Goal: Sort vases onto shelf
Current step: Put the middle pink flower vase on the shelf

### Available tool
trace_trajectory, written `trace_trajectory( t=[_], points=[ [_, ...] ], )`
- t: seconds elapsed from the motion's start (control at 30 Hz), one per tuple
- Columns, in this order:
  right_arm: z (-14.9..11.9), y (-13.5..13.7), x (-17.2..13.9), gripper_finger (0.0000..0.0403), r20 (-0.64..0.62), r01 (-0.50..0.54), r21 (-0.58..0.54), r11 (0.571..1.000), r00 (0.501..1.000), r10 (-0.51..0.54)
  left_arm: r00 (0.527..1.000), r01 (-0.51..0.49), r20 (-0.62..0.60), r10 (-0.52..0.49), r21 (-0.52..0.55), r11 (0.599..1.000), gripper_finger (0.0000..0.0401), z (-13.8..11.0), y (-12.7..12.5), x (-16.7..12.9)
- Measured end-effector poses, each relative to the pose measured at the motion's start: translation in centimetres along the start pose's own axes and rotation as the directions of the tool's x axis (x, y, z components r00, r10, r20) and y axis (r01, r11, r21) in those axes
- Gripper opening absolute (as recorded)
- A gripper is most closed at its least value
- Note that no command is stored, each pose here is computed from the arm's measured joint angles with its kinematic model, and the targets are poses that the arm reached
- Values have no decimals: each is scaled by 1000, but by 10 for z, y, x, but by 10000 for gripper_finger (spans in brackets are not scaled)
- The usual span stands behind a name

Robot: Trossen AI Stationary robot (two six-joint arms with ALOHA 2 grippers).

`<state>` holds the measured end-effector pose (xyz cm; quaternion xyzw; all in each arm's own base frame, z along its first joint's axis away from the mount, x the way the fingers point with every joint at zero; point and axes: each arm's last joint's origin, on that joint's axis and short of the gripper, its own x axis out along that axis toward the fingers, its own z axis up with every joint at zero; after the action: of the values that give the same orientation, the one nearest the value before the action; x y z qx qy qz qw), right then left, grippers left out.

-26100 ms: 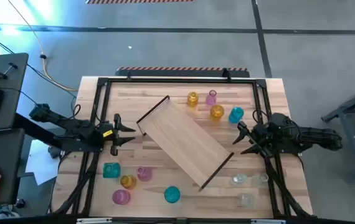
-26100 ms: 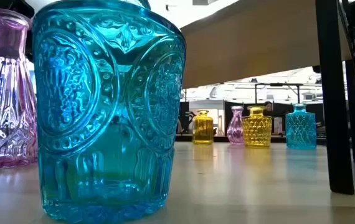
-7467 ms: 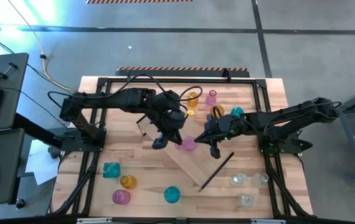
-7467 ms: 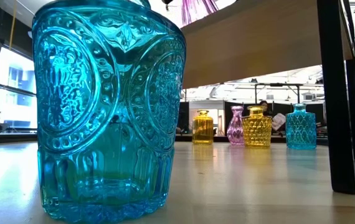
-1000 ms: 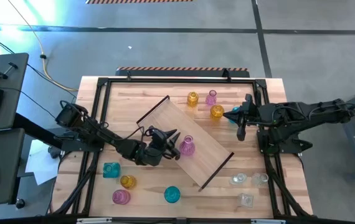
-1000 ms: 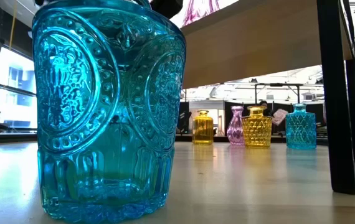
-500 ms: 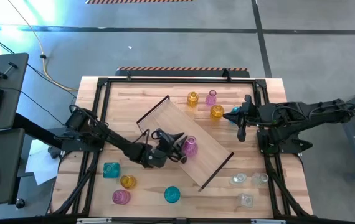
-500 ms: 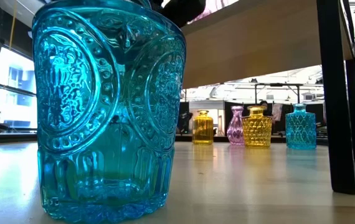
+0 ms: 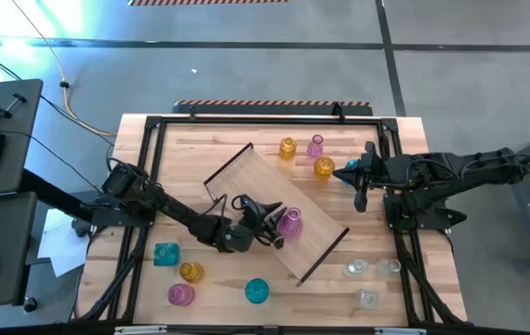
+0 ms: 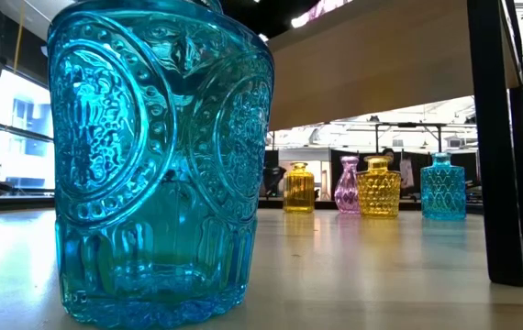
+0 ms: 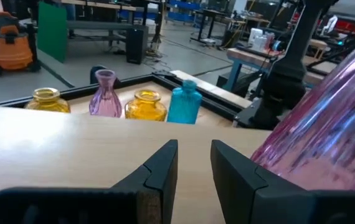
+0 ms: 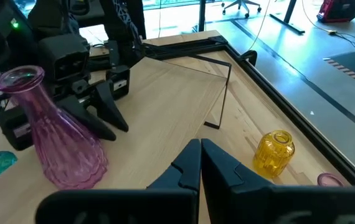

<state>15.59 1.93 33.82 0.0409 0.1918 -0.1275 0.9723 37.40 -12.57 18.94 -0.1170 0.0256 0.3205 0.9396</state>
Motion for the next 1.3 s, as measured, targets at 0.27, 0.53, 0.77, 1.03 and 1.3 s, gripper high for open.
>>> trace_trajectory(
  t=[0.27,0.53,0.77,1.03,1.3],
  points=[
    [0,2,-1,0,0,-13,-4,1000,1000,13,1000,30,-8,-30,22,999,87,-4,-13,11],
    [-2,9,-4,0,4,-36,-17,999,999,36,996,84,-15,-84,33,996,87,-3,-28,26],
    [-3,14,-7,0,7,-55,-23,998,998,55,995,100,-11,-100,26,995,87,1,-29,35],
    [-5,18,-9,0,5,-60,-22,998,998,61,995,98,-2,-98,12,995,87,4,-25,42],
    [-6,19,-10,0,-1,-50,-25,998,999,49,995,96,1,-96,3,995,87,4,-24,43]
  ],
)
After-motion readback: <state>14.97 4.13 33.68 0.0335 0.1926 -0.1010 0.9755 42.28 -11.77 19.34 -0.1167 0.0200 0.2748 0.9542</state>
